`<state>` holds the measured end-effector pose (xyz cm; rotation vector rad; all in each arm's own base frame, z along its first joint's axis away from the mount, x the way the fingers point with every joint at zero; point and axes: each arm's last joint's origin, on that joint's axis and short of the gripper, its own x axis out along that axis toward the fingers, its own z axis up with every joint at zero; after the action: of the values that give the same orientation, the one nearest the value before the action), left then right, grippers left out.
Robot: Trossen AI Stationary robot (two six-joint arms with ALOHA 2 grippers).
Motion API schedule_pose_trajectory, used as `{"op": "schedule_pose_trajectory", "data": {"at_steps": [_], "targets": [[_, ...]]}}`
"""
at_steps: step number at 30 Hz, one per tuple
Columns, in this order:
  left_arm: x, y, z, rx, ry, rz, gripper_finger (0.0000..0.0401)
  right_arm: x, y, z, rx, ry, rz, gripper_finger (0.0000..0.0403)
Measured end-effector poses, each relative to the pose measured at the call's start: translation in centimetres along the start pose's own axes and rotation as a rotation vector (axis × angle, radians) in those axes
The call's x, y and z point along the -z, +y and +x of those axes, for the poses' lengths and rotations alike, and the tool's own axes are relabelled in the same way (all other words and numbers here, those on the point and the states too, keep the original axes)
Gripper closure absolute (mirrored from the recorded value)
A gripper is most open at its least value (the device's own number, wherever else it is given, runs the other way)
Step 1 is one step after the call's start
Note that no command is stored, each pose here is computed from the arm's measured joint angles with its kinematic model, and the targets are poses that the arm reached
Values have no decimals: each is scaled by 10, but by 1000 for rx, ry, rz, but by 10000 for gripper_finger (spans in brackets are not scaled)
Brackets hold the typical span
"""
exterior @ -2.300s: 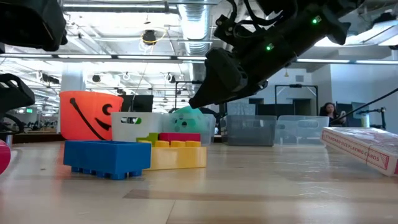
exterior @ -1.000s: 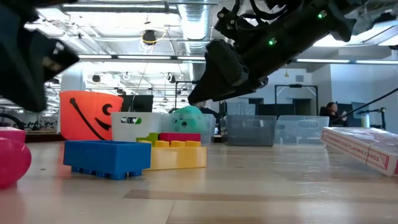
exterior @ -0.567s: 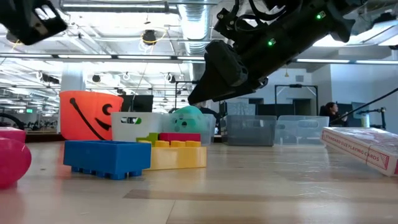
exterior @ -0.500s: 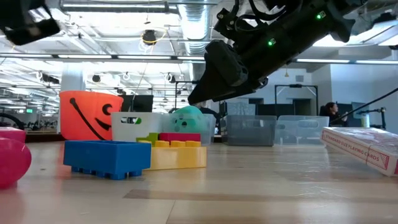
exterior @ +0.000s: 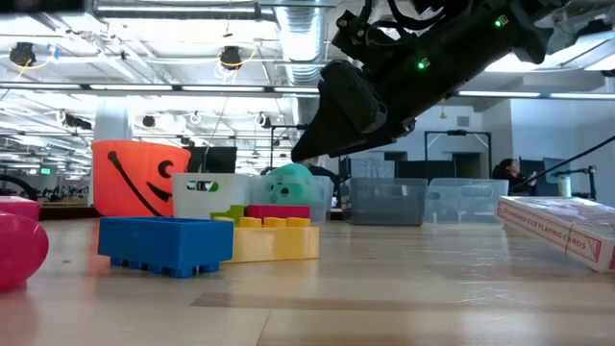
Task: Pick & Place Toys
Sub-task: Put the large red game piece into the white bin
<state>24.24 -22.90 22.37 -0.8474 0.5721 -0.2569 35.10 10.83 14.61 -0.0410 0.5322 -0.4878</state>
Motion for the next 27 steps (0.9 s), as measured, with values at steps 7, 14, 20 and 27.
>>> {"op": "schedule_pose_trajectory", "data": {"at_steps": [7, 14, 20, 27], "targets": [[-1, -9, 13, 161, -106, -71, 121, 1, 0, 0, 2, 5, -26, 6], [0, -10, 16, 44, -60, -190, 131, 1, 0, 0, 2, 5, -32, 6], [-14, -29, 13, -183, 52, -157, 132, 0, -1, 0, 4, 4, -31, 6], [-12, -19, 23, -461, 187, -211, 132, 0, -1, 1, 8, 5, -32, 6]]}}
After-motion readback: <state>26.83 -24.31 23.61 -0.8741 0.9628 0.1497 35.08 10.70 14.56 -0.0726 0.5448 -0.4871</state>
